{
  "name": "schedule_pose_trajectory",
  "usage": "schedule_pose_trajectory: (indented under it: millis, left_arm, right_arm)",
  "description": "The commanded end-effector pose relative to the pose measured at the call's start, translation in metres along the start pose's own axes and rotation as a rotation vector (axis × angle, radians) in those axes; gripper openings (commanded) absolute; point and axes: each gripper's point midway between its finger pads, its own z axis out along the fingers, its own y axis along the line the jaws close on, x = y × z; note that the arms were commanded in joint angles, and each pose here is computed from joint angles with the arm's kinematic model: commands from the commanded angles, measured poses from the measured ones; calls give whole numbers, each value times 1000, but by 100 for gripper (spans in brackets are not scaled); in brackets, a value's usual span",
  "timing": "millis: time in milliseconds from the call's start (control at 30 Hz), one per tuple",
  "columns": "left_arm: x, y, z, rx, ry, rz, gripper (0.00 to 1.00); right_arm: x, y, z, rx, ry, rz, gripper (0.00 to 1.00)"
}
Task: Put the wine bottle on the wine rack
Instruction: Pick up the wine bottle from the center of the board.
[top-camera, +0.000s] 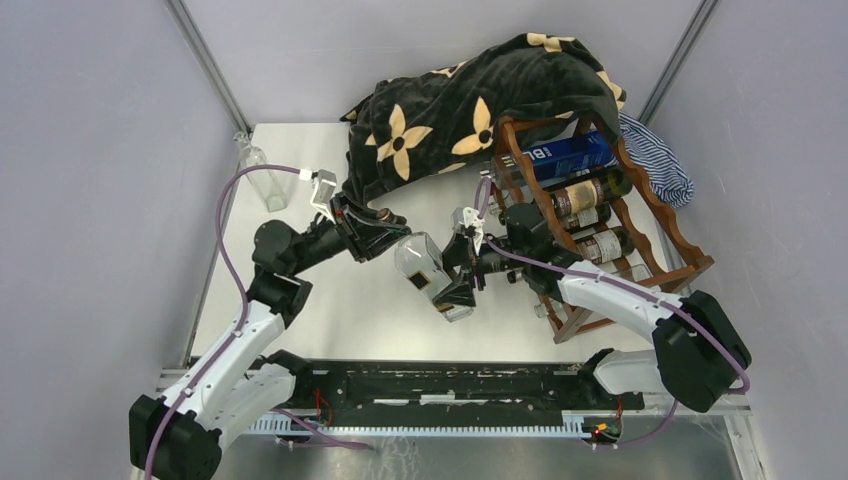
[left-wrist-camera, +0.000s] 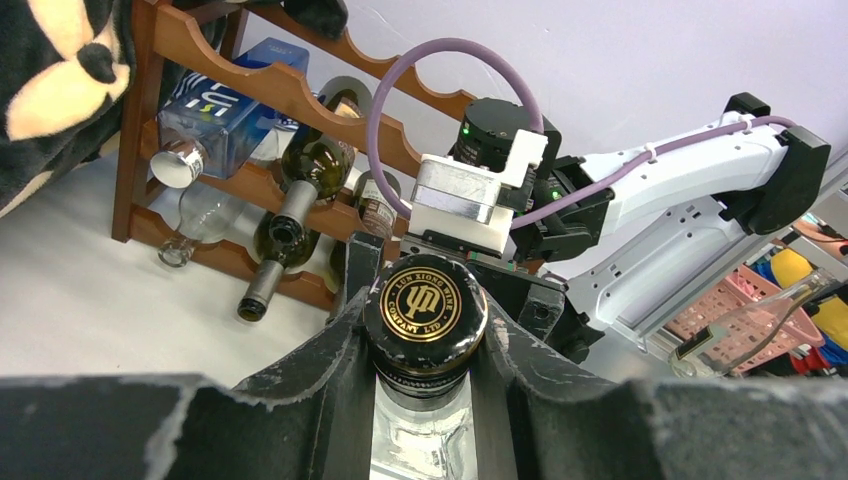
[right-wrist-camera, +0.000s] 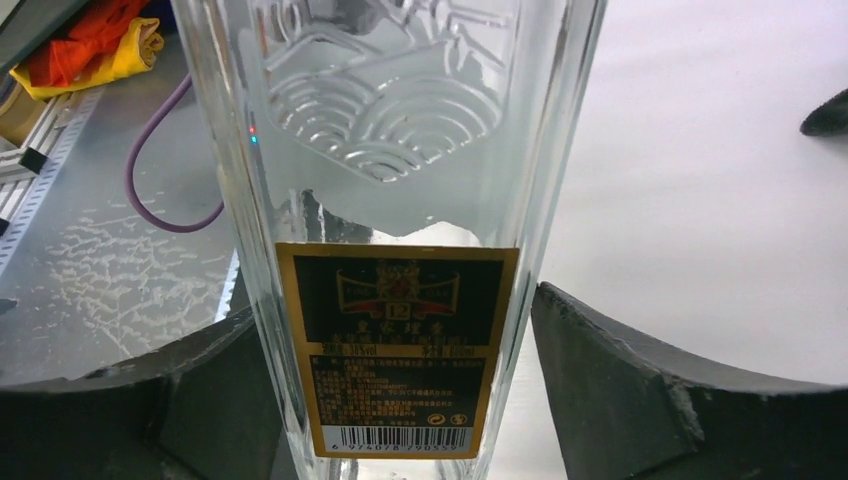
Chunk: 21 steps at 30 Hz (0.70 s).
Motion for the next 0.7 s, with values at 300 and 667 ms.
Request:
schedule_pose_trajectory:
  millis: [300, 667]
  left_arm:
    - [-41, -24, 6, 70, -139, 17, 3]
    - [-36, 0, 4, -88, -85, -12, 65]
  right_arm:
    - [-23, 2, 3, -30, -52, -44, 10]
    - [-38, 11, -8, -83, -107, -58, 0]
